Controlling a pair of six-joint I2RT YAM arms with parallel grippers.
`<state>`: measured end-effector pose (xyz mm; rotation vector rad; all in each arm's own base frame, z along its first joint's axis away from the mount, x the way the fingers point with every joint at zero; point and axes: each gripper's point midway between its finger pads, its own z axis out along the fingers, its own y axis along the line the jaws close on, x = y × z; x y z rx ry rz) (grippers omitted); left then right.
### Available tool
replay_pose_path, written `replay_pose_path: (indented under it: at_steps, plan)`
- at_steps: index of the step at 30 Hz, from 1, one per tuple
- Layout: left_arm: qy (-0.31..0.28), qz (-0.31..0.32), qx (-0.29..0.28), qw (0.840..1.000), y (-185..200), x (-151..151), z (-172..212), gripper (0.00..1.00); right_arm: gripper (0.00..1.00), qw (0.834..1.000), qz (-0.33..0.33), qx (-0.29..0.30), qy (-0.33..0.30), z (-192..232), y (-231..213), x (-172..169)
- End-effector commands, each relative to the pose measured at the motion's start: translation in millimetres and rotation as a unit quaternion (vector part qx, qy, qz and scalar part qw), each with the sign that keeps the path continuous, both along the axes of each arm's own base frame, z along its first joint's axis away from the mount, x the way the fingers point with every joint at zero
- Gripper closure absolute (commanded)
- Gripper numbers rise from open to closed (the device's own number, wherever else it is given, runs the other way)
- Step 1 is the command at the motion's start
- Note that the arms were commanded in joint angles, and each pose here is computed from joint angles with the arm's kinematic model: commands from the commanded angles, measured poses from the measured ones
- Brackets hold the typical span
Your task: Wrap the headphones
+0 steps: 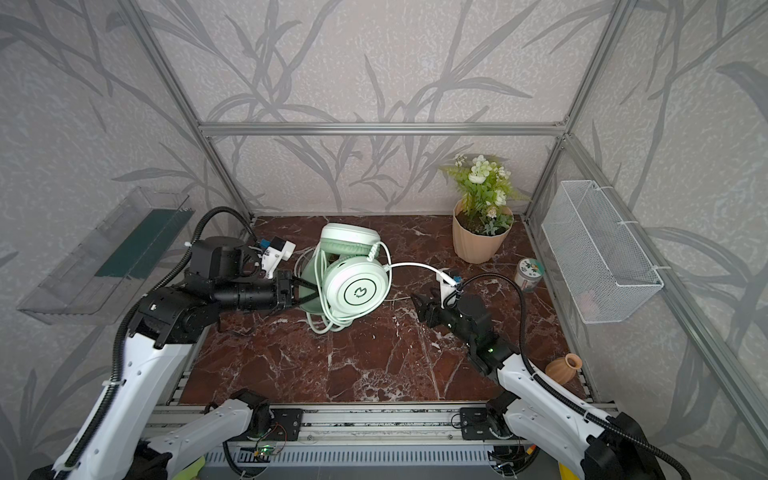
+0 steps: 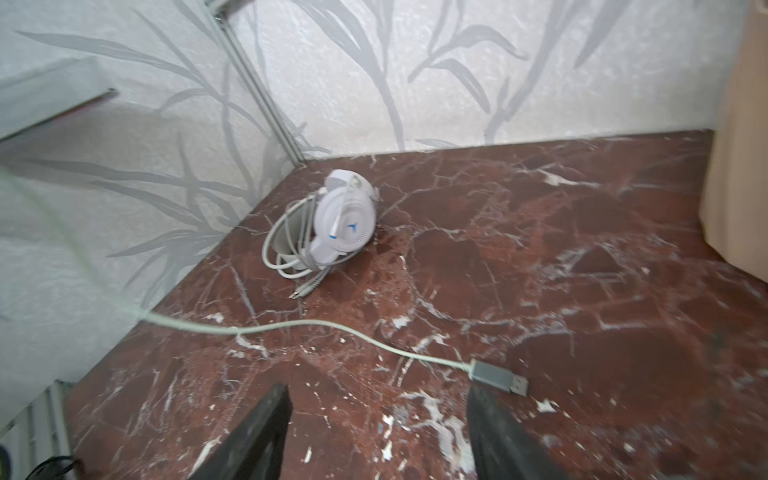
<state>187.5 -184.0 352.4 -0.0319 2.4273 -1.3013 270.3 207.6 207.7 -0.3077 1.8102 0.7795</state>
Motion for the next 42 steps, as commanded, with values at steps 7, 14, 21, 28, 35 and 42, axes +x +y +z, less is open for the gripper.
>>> replay_pose_path:
  at_steps: [7, 14, 21, 28, 35, 42]
  plan:
    - [-0.013, -0.008, 0.009, 1.0, -1, -3, 10, 1.0, 0.31, 0.981, 0.126, 0.057, -0.134, 58, 100, -4]
    - [-0.002, -0.01, 0.02, 1.0, -4, -2, 6, 1.0, 0.29, 0.97, 0.15, 0.074, -0.175, 49, 165, 16]
    - [0.005, -0.006, 0.026, 1.0, -4, 0, 2, 1.0, 0.04, 0.964, 0.175, 0.093, -0.177, 18, 215, 28]
    - [0.013, 0.002, 0.04, 0.999, 0, 1, -5, 1.0, 0.07, 0.965, 0.19, 0.077, -0.163, -12, 241, 26]
    - [0.017, 0.01, 0.044, 0.999, 2, 0, -6, 1.0, 0.3, 0.967, 0.193, 0.072, -0.151, -27, 258, 39]
    - [0.015, 0.017, 0.052, 0.998, 6, -2, -6, 1.0, 0.44, 0.98, 0.123, 0.064, -0.145, -37, 212, 63]
